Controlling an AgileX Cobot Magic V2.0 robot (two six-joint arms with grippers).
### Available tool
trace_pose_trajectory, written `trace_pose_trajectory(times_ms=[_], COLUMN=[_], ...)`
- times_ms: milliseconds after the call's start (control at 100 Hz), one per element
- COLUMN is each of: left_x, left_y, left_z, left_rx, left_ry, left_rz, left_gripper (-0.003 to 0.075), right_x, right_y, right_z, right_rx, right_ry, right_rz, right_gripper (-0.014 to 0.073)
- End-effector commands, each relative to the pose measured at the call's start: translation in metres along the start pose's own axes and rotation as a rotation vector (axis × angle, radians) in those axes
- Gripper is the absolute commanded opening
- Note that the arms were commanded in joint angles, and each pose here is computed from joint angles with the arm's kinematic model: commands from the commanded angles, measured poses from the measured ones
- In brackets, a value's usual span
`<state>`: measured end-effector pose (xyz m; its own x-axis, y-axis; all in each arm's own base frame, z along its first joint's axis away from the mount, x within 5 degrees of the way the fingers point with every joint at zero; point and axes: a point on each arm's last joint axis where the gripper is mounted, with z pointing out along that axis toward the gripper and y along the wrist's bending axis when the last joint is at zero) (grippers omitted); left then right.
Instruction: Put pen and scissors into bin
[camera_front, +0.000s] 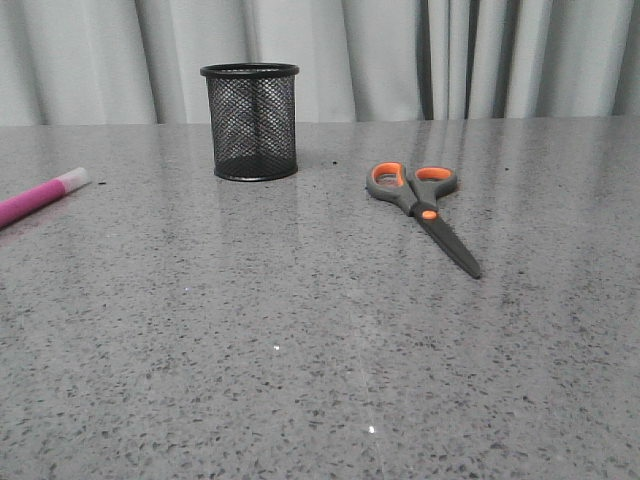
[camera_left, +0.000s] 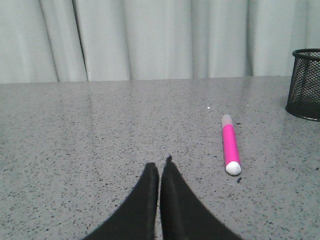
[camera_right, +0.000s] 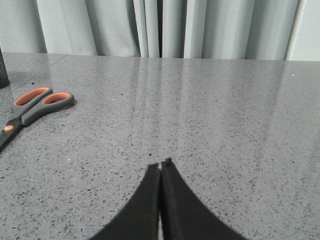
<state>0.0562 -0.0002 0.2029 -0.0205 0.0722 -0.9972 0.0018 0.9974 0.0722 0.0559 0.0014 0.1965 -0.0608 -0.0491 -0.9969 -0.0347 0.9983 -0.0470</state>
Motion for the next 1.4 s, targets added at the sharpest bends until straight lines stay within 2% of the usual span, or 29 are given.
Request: trace_pose_trajectory(times_ms=[0, 860, 1060, 1210, 1390], left_x=[0.007, 0.007, 0.007, 0.007, 0.006], left_y=[-0.001, -0.001, -0.001, -0.001, -0.001], left_z=[0.0, 0.0, 0.0, 0.0, 0.0], left_rx=[-0.001, -0.001, -0.001, 0.006, 0.018], left_ry=[-0.058, -0.058, -0.058, -0.06, -0.061], left_rz=[-0.016, -0.016, -0.016, -0.113, -0.292], left_gripper=[-0.0019, -0.0019, -0.0019, -0.0019, -0.0019], right_x=[-0.003, -0.003, -0.008, -0.011, -0.014], right_y=[0.0, 0.0, 0.0, 0.0, -0.001], right_z=[-0.001, -0.001, -0.001, -0.002, -0.003], right_rx=[0.007, 0.007, 0.005, -0.002, -0.012], right_ry=[-0.079, -0.079, -0.139, -0.166, -0.204], right_rz=[-0.019, -0.019, -0.017, 0.065, 0.261], right_gripper=[-0.0058, -0.0058, -0.0058, -0.0058, -0.0058])
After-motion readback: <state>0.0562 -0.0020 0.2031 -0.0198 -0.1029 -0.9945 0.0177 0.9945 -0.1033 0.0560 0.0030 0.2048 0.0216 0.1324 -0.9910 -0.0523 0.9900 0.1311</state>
